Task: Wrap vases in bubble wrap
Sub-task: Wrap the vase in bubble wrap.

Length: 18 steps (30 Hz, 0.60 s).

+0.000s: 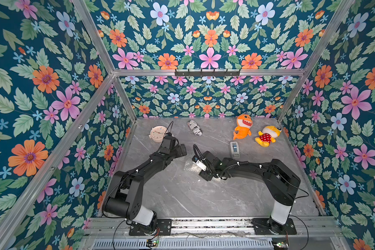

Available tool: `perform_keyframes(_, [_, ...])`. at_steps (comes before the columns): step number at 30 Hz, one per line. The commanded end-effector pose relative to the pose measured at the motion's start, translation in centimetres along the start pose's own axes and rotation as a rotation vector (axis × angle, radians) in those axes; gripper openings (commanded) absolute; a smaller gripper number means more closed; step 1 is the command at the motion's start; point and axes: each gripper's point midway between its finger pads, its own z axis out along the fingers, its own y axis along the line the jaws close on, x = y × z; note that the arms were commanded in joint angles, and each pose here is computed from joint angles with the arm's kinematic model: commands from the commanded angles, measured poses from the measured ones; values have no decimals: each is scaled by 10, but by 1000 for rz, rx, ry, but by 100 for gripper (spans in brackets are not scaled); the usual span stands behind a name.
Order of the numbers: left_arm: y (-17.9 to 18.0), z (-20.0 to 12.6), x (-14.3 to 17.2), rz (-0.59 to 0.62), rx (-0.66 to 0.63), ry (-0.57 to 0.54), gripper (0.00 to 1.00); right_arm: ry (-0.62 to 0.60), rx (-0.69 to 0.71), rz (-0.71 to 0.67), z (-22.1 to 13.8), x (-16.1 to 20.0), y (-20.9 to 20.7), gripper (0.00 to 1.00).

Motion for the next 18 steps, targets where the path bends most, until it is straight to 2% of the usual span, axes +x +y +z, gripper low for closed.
perform_keyframes(1, [0, -4, 11, 27, 15, 42, 99, 134, -110, 22, 5, 38, 22, 67])
perform_keyframes(10, [8, 2, 29, 0, 12, 65, 99, 146, -30, 18, -9, 30, 7, 72])
perform_keyframes(14, [8, 2, 30, 0, 10, 68, 99, 136, -20, 11, -20, 24, 9, 77])
perform_keyframes(18, [10, 2, 31, 3, 5, 70, 99, 146, -22, 23, -26, 28, 10, 78])
